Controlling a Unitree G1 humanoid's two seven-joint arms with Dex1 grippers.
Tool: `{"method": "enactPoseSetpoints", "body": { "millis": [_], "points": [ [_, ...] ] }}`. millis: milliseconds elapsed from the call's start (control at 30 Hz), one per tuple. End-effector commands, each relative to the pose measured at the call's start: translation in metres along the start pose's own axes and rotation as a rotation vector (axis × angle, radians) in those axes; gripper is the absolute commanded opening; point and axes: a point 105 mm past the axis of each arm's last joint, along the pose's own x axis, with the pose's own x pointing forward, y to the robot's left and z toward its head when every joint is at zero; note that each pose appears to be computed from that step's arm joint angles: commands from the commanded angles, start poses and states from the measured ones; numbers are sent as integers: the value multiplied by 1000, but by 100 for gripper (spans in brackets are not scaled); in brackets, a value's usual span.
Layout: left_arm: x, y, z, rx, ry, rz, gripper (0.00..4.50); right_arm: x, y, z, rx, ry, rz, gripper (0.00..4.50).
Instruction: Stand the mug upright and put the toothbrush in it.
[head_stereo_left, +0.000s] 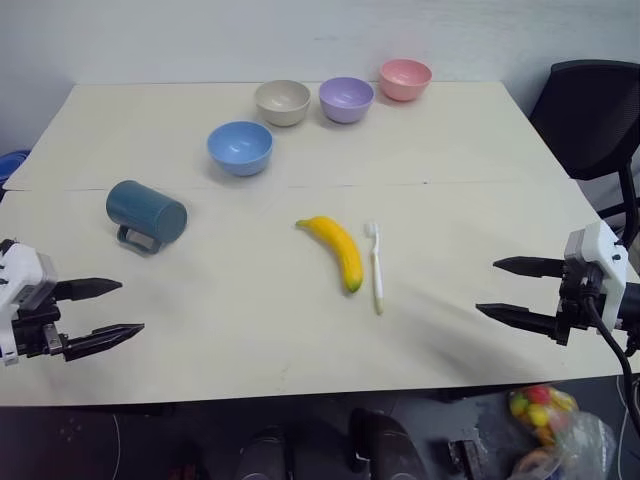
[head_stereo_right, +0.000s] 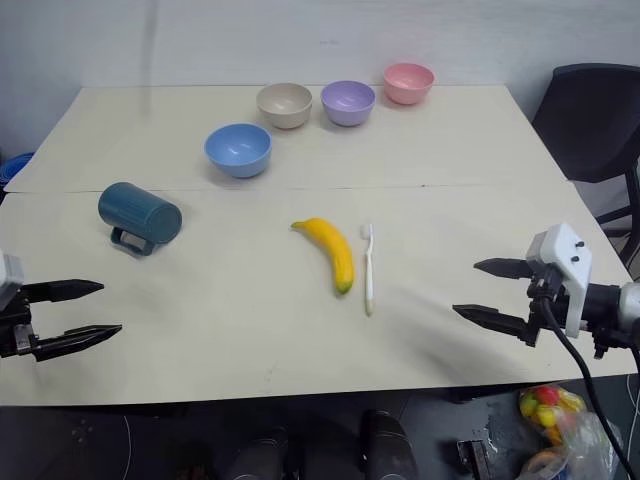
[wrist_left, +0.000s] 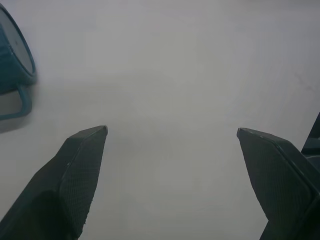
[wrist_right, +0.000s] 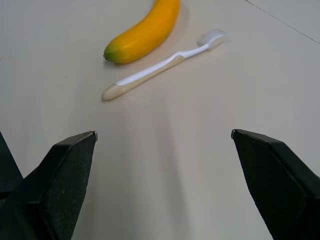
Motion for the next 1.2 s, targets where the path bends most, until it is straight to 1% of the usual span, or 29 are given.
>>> {"method": "enactPoseSetpoints", "body": {
  "millis": [33,233,400,633,767,800,867,933,967,1067,1133,1200],
  "points": [
    [-3,-2,2,53,20,1,438,2,4,6,-39,-12,7,448],
    [0,0,-3,60,35,22,438,5,0,7,-81,-12,-34,448],
    [3,0,1,41,12,15,438,7,0,3,-81,-4,-43,448],
    [9,-5,6,11,-9,-28,438,5,2,4,20,-28,-28,448],
    [17,-11,14,-21,-58,-63,438,9,6,9,27,-35,-22,448],
    [21,-14,19,-35,-87,-76,438,13,8,14,27,-60,-28,448],
    [35,-27,31,-34,-135,-129,438,29,3,25,34,-102,-114,448],
    [49,-42,42,35,-142,-173,438,50,3,36,25,-133,-181,448],
    [55,-46,49,60,-154,-180,438,61,7,43,42,-154,-189,448],
    [60,-62,78,87,-242,-263,438,96,29,58,54,-166,-115,448],
    [64,-64,94,122,-273,-281,438,127,32,64,72,-145,-123,448],
    [66,-62,100,147,-277,-277,438,147,32,69,84,-145,-145,448]
  ]
}}
